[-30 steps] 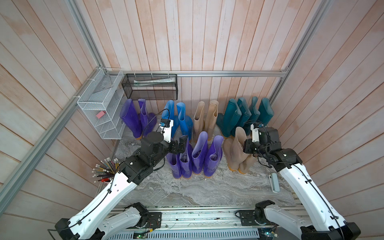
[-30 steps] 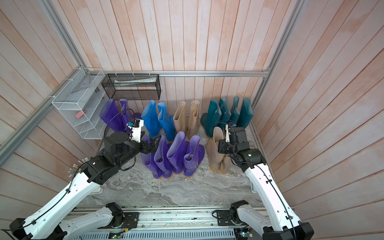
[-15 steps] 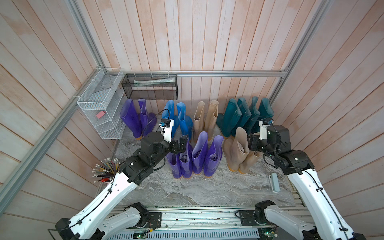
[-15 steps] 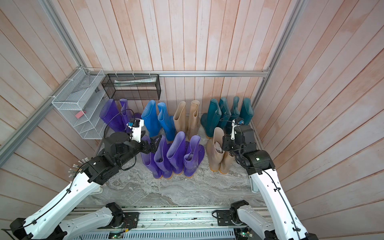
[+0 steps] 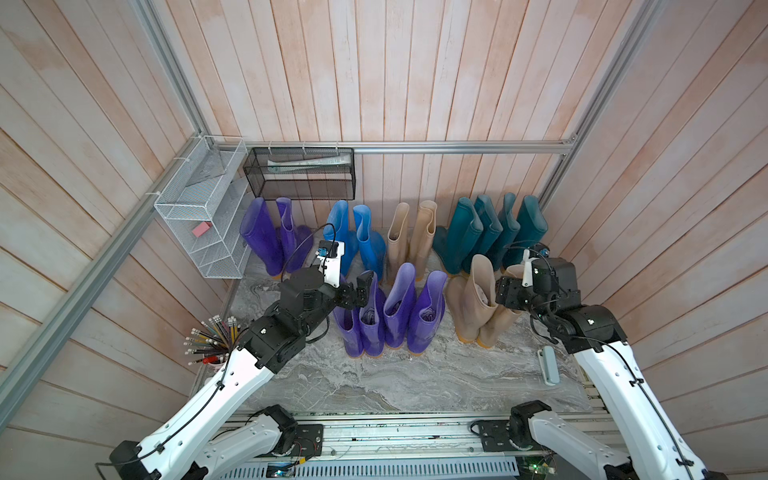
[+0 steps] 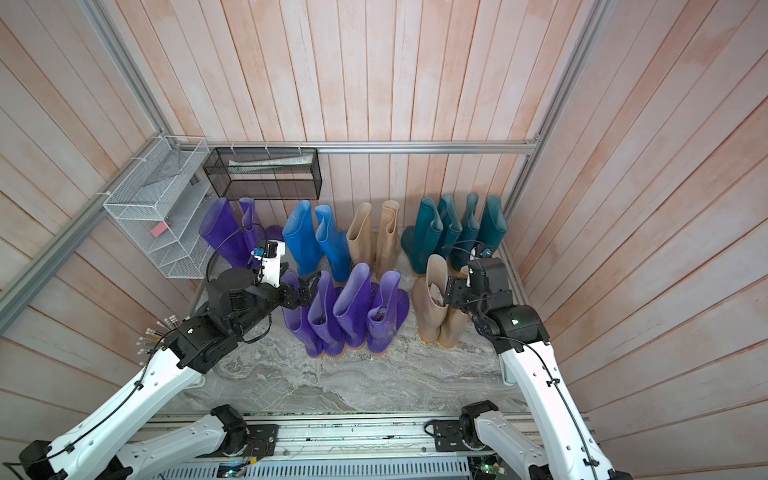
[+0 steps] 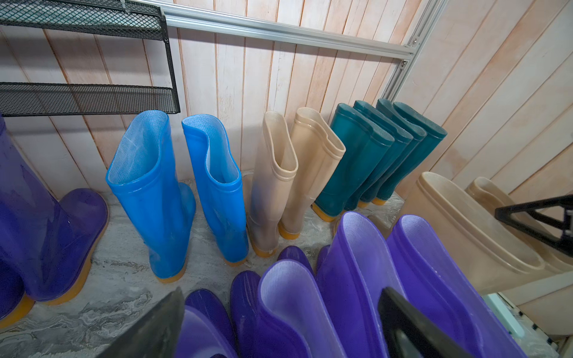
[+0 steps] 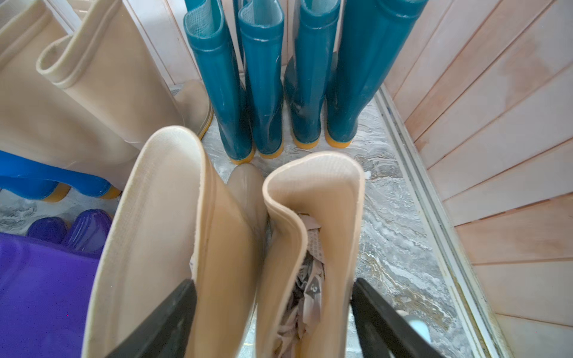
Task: Match and arrange rain boots in pairs
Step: Adjust a pair of rain boots at the center of the board.
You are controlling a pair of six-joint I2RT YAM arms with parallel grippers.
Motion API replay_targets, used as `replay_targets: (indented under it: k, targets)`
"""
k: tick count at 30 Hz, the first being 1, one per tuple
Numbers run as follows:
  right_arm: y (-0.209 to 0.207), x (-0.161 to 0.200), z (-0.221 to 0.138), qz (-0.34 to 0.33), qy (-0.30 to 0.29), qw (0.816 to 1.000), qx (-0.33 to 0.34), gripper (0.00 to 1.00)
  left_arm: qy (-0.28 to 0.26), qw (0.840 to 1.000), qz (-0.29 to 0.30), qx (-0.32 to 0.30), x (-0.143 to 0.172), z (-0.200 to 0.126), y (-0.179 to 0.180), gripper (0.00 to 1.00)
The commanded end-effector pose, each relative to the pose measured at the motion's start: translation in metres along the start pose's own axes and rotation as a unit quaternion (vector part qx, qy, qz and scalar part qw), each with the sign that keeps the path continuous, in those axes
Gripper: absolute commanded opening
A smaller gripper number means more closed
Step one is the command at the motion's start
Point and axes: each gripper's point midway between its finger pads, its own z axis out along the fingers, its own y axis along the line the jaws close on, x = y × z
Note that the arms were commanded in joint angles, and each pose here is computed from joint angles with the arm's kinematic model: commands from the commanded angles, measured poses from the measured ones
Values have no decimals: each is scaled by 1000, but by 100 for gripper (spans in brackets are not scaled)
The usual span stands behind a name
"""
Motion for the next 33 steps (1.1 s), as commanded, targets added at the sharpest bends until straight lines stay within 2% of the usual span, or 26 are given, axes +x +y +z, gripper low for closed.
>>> replay_targets:
  k: [1,6,11,15,18,20,22,23,24,26,30,33]
  targets:
    - [17,0,4,12,2,999,-49,81,-16,1000,-3,-4,-3,-7,4,100]
    - [27,8,17,10,28,997,-70,81,-16,1000,-7,-5,2,-11,6,100]
    - [38,-8,8,19,7,995,-100,81,-17,1000,-7,-2,4,-12,6,100]
    - [43,-11,9,14,14,994,-109,84,-20,1000,-5,-2,2,-13,5,100]
    - [41,-16,3,16,4,994,-105,83,-21,1000,-5,1,1,-14,5,100]
    - [35,-19,-2,15,-3,996,-85,76,-19,1000,-3,-1,2,-13,6,100]
    - [29,-19,-5,6,-2,998,-67,75,-19,1000,-3,1,3,-12,5,100]
    - [26,-19,-6,6,1,998,-57,70,-17,1000,-1,2,4,-11,4,100]
    - [31,-19,-10,3,6,998,-65,68,-16,1000,-1,3,4,-10,4,100]
    - [37,-18,-12,4,7,997,-77,68,-13,1000,1,3,5,-7,4,100]
    - [27,-3,1,-2,30,998,-47,68,-9,1000,1,7,6,-4,2,100]
    - [20,0,0,-2,27,999,-33,69,-9,1000,1,9,6,-6,1,100]
